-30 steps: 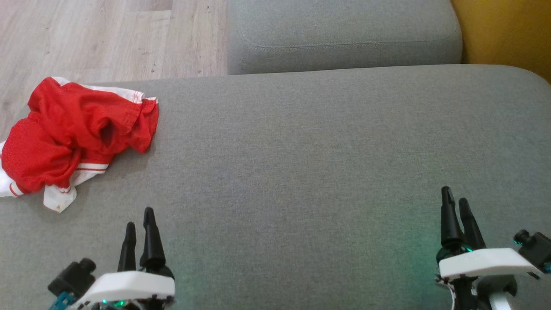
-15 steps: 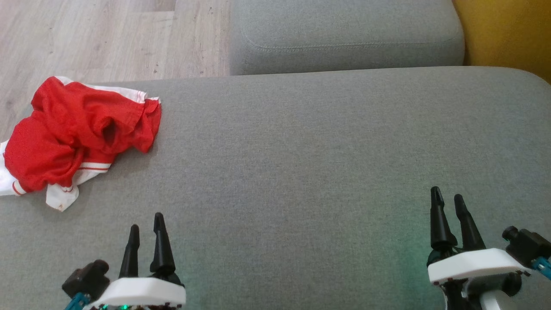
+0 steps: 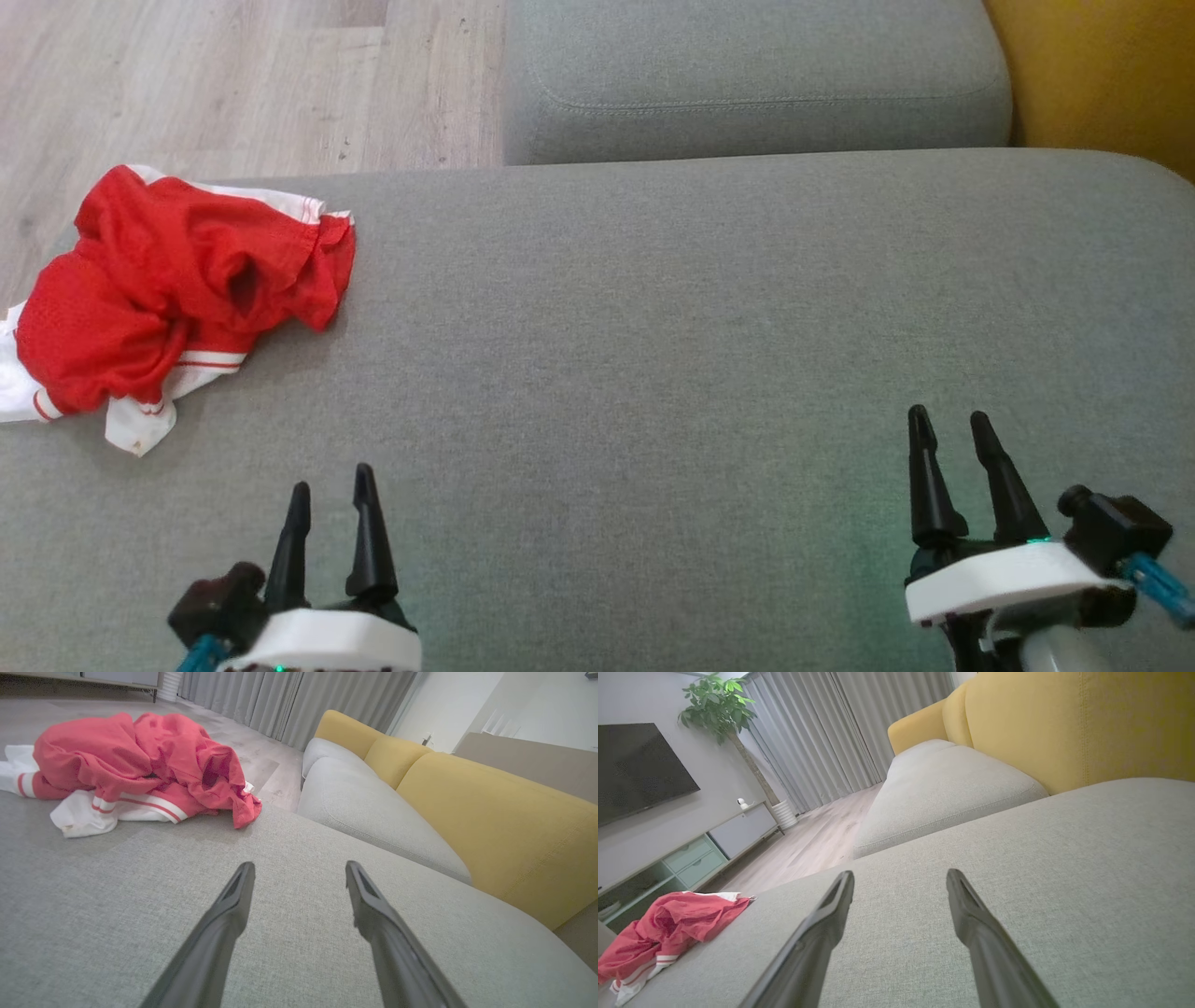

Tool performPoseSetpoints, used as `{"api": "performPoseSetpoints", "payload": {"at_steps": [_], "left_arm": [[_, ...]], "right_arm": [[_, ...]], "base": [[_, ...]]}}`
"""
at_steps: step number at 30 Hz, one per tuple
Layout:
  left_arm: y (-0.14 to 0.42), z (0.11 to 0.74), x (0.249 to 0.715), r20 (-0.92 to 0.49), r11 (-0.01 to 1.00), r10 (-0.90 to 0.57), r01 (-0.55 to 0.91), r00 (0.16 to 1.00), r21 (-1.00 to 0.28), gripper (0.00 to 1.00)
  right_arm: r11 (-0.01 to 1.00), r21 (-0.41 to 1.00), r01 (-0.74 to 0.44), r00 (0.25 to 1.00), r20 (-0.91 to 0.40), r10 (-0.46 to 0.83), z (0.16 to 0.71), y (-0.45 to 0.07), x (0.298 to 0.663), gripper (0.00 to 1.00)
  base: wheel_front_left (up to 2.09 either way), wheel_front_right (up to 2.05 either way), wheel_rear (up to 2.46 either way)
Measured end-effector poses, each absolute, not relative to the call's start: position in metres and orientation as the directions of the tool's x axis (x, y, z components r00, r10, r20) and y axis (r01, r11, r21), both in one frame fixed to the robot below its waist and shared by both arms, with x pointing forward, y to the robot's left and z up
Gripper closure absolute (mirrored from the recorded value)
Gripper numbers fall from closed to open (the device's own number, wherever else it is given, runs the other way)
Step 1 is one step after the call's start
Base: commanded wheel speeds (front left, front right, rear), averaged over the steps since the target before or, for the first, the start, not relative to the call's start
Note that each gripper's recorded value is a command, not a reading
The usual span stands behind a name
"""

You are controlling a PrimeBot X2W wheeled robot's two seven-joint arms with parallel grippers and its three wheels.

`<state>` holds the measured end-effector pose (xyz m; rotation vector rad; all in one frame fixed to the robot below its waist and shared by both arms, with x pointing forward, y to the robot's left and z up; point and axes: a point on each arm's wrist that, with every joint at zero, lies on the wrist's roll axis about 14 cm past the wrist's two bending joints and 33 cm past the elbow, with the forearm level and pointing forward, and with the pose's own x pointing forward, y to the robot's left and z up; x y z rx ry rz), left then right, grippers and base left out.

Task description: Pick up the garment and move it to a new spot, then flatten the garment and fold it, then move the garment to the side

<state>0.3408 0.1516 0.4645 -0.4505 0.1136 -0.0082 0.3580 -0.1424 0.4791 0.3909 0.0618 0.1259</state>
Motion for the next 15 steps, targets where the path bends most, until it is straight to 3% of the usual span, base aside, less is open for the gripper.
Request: {"api": "performPoseSetpoints", "payload": {"at_steps": [15], "left_arm": [[0.151, 0.456, 0.333, -0.113, 0.957, -0.019, -0.014, 0.993, -0.288, 0.0]], "right_arm": [[0.959, 0.201, -0.198, 0.979, -0.005, 0.203, 0.484, -0.125, 0.357, 0.0]], "base": [[0.0, 0.0, 0.0]]}}
